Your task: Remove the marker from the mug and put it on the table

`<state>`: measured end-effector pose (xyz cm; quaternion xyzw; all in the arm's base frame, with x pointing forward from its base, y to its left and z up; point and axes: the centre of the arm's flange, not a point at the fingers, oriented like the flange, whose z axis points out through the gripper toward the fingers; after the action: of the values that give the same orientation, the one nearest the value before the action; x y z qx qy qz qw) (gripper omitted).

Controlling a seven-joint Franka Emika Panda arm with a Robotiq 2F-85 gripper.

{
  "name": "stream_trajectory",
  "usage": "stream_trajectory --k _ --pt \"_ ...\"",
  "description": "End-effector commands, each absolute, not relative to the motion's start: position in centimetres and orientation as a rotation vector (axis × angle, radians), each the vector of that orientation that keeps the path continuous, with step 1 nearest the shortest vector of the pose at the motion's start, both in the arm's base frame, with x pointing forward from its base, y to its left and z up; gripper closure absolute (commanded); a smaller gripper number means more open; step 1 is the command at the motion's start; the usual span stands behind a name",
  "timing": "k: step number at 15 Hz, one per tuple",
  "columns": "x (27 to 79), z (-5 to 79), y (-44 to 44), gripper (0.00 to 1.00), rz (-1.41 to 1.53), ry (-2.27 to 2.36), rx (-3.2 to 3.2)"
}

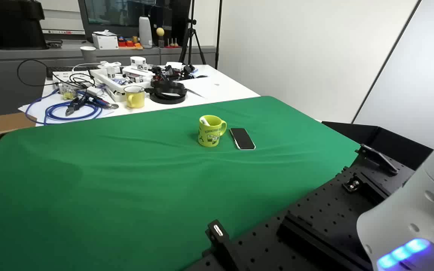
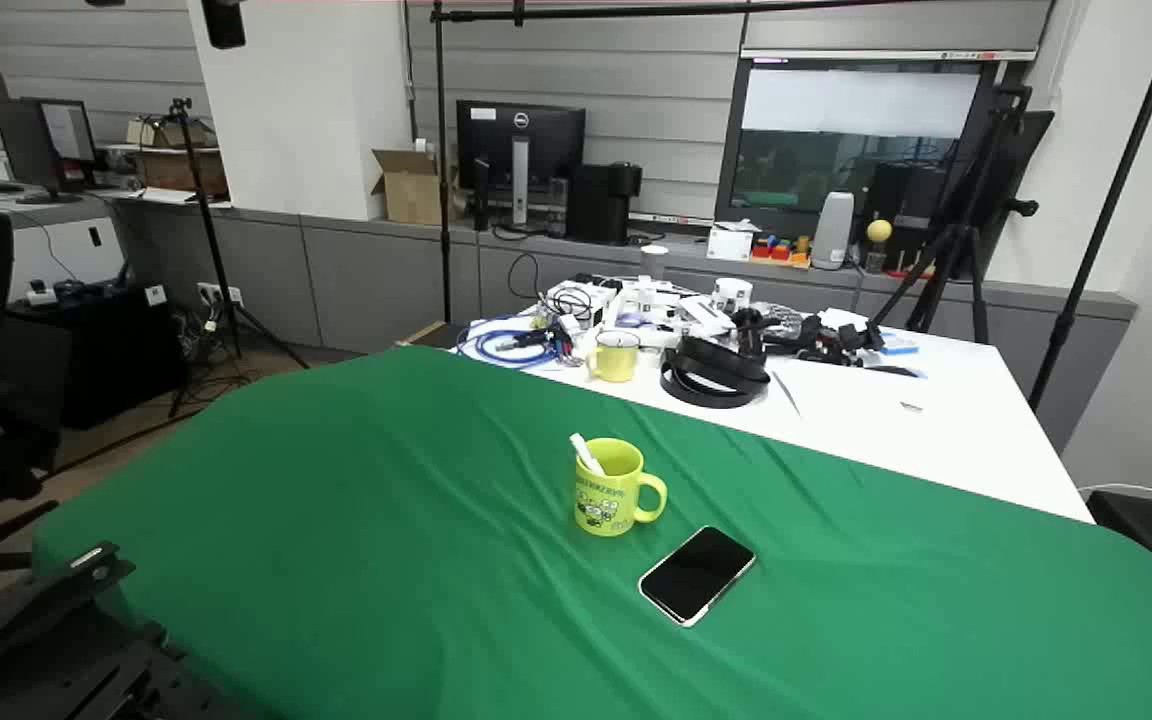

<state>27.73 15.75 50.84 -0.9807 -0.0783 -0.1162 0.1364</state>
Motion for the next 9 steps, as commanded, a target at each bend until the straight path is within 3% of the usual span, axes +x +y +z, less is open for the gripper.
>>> stream_trajectory --k 1,9 --pt "27.74 50.81 15.75 0.00 -0.336 -0.231 -2.839" --pt "27.89 50.57 15.77 0.00 -0.325 -0.233 -2.842"
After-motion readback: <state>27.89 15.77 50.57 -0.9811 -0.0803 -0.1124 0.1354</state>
